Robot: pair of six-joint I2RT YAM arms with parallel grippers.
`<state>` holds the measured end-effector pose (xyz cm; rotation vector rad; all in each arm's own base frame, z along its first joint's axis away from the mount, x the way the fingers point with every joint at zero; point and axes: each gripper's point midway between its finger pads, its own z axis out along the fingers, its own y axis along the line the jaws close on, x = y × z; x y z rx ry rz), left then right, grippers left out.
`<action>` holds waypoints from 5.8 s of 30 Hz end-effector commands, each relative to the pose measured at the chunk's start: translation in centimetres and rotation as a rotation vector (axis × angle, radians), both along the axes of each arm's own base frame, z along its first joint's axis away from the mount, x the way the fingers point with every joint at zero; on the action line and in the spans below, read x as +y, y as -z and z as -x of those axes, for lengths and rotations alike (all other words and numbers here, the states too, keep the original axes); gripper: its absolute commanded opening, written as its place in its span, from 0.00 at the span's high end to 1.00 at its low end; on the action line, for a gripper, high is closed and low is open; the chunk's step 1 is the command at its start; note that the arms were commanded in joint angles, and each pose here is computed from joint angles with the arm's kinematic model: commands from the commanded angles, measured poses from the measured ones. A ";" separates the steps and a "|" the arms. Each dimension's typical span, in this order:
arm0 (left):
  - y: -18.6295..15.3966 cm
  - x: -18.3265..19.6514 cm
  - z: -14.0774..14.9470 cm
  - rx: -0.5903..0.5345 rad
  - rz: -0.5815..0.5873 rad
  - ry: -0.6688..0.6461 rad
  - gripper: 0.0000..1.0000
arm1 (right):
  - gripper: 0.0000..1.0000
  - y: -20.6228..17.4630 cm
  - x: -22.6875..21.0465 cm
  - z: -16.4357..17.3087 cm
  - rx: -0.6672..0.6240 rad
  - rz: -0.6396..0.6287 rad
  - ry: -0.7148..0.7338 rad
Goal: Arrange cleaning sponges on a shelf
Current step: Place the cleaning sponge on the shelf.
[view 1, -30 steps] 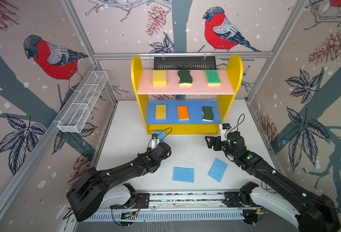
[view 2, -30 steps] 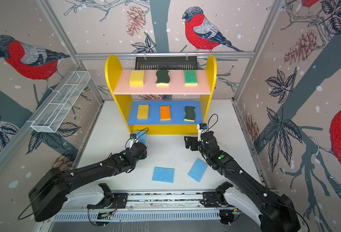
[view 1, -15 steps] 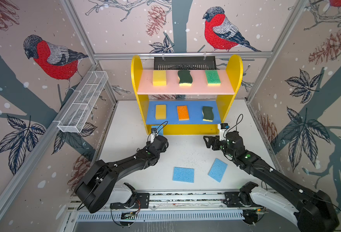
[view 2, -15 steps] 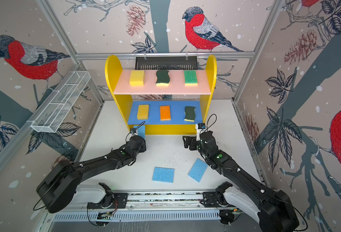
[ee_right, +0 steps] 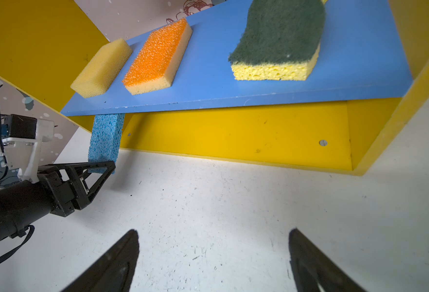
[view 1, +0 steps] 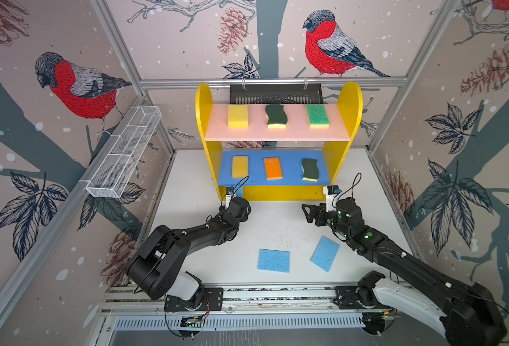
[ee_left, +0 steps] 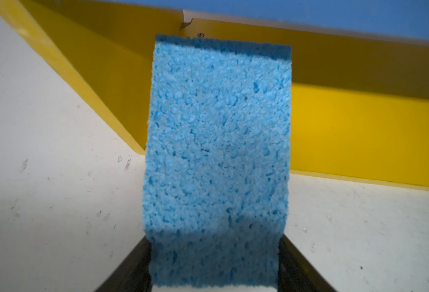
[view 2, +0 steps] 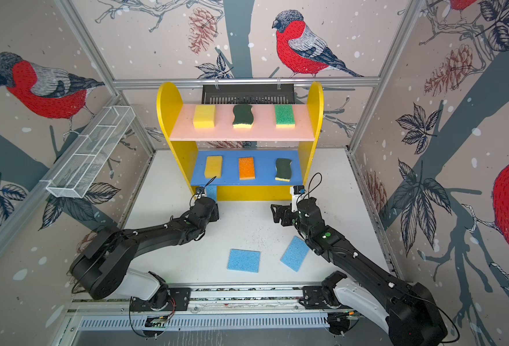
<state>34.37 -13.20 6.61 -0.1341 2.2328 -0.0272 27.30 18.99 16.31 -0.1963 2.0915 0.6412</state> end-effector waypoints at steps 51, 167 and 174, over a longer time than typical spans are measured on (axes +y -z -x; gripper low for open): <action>3.0 -0.2 -5.7 0.014 -0.071 -0.033 0.31 | 0.08 0.7 1.9 0.0 0.031 -0.077 -0.056; 5.7 1.2 -3.3 0.199 -0.203 -0.092 0.19 | 0.09 -0.8 1.9 1.4 0.020 -0.090 -0.047; 4.8 1.0 -3.5 0.160 -0.172 -0.086 0.17 | 0.09 -1.0 1.7 1.4 0.014 -0.084 -0.039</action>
